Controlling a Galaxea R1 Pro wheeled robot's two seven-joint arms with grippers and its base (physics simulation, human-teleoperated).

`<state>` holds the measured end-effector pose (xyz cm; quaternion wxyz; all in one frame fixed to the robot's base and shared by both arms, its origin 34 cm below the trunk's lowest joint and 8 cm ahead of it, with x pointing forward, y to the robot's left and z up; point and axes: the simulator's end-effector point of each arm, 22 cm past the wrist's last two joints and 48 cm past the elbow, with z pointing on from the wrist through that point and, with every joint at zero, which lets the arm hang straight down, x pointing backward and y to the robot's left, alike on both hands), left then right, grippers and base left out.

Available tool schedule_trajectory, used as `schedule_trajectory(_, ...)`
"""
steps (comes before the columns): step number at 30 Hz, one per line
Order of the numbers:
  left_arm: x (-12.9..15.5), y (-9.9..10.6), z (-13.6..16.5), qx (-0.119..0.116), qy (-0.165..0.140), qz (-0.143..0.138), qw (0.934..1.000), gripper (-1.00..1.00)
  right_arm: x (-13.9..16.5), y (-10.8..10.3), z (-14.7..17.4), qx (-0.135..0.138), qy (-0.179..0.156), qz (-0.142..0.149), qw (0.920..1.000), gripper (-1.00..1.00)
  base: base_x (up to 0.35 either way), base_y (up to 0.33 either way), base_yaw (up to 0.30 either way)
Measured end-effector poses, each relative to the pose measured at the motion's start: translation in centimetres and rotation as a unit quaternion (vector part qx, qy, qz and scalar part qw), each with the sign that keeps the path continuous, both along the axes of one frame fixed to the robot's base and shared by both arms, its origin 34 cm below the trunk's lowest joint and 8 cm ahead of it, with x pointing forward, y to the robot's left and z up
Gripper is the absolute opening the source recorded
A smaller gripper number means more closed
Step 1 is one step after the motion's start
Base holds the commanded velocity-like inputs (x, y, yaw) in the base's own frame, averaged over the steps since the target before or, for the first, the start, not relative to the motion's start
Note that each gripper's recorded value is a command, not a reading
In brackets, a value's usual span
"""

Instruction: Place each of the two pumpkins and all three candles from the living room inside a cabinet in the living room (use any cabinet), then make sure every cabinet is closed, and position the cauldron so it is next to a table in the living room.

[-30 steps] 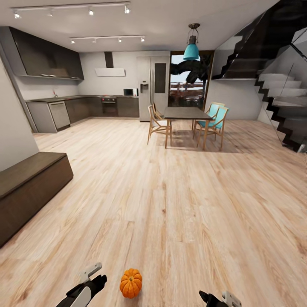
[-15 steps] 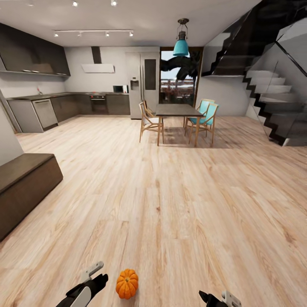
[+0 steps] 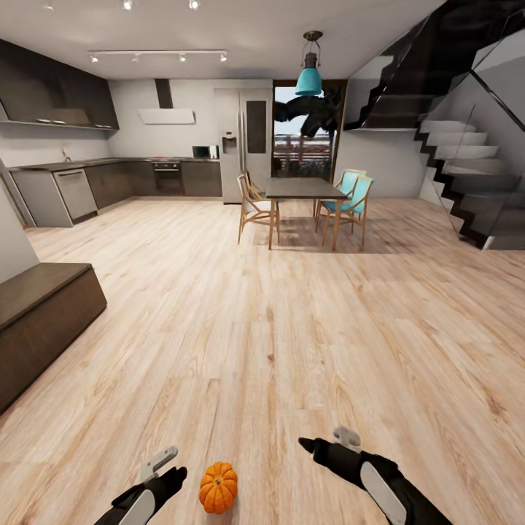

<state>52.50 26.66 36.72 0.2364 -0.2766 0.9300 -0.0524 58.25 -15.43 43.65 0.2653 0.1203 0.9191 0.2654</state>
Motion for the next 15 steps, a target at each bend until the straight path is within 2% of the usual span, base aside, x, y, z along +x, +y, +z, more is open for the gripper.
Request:
schedule_trajectory(2, -0.1, 0.0, 0.0, -0.002, 0.002, 0.001, 1.0, 1.0, 2.1, 1.3, 3.4, 0.007, -0.02, 0.012, 0.9997, 1.0, 0.0, 0.0, 0.0)
schedule_trajectory(5, -0.1, -0.1, -0.1, -0.004, 0.003, 0.003, 1.0, 1.0, 4.7, 1.8, 8.2, 0.018, -0.053, 0.013, 0.9984, 1.0, 0.0, 0.0, 0.0)
schedule_trajectory(9, -0.2, 0.0, -0.1, -0.006, 0.005, 0.005, 1.0, 1.0, 5.6, 1.9, 10.6, 0.026, -0.061, 0.016, 0.9977, 1.0, 0.0, 0.0, 0.0)
schedule_trajectory(15, -1.0, 0.0, -0.8, -0.003, 0.015, 0.003, 0.9999, 1.0, 5.9, 1.3, 11.6, 0.034, -0.057, 0.011, 0.9977, 1.0, 0.0, 0.0, 0.0)
